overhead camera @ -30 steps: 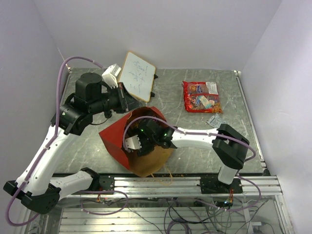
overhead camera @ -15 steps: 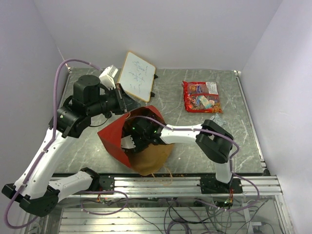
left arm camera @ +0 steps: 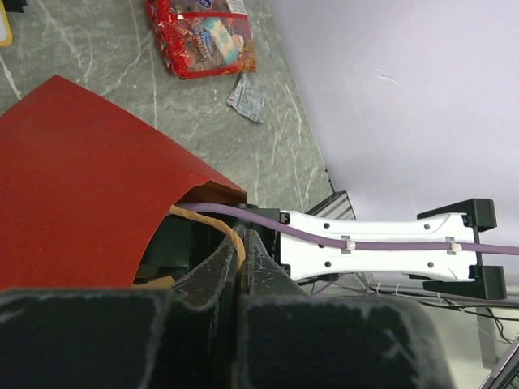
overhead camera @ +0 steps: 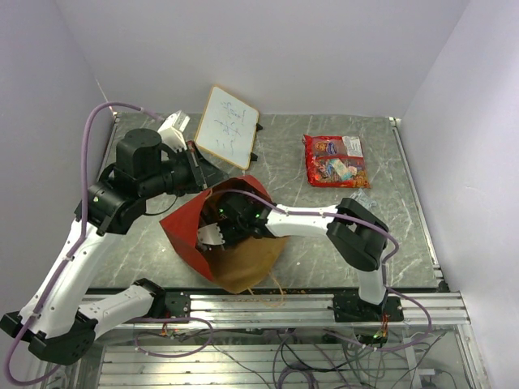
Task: Take the snacks out of the paper bag
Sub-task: Take out the snack from the paper bag.
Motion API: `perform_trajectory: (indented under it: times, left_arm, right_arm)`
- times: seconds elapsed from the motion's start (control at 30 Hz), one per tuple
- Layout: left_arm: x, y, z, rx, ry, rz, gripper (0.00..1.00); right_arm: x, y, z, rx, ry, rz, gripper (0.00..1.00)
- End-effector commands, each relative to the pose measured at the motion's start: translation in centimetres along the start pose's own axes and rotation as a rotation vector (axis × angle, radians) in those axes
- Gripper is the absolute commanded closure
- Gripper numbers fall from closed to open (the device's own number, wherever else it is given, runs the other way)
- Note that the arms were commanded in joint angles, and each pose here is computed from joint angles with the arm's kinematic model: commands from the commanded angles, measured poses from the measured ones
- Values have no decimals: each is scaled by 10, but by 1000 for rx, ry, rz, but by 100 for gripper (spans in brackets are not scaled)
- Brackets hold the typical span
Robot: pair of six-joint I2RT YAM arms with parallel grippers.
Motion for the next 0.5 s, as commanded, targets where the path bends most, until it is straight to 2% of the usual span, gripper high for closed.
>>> perform_trajectory:
  times: [0.0, 0.47]
  left_arm:
    - [-9, 4, -9, -51, -40, 24, 93]
    - [-5, 9, -11, -67, 27, 72, 93]
  right_arm:
    - [-10, 13, -22, -44, -7, 23, 99]
    - [9, 46, -87, -215, 8, 166, 100]
Point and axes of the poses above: each gripper's point midway between its finger pads, its own z axis out along the fingers, its own x axis along the line the jaws close on, y = z × x, the point moved 8 cm from there along -z, back along the fingers, and after that the axes turned 11 degrees about -z, right-handed, at the moved point
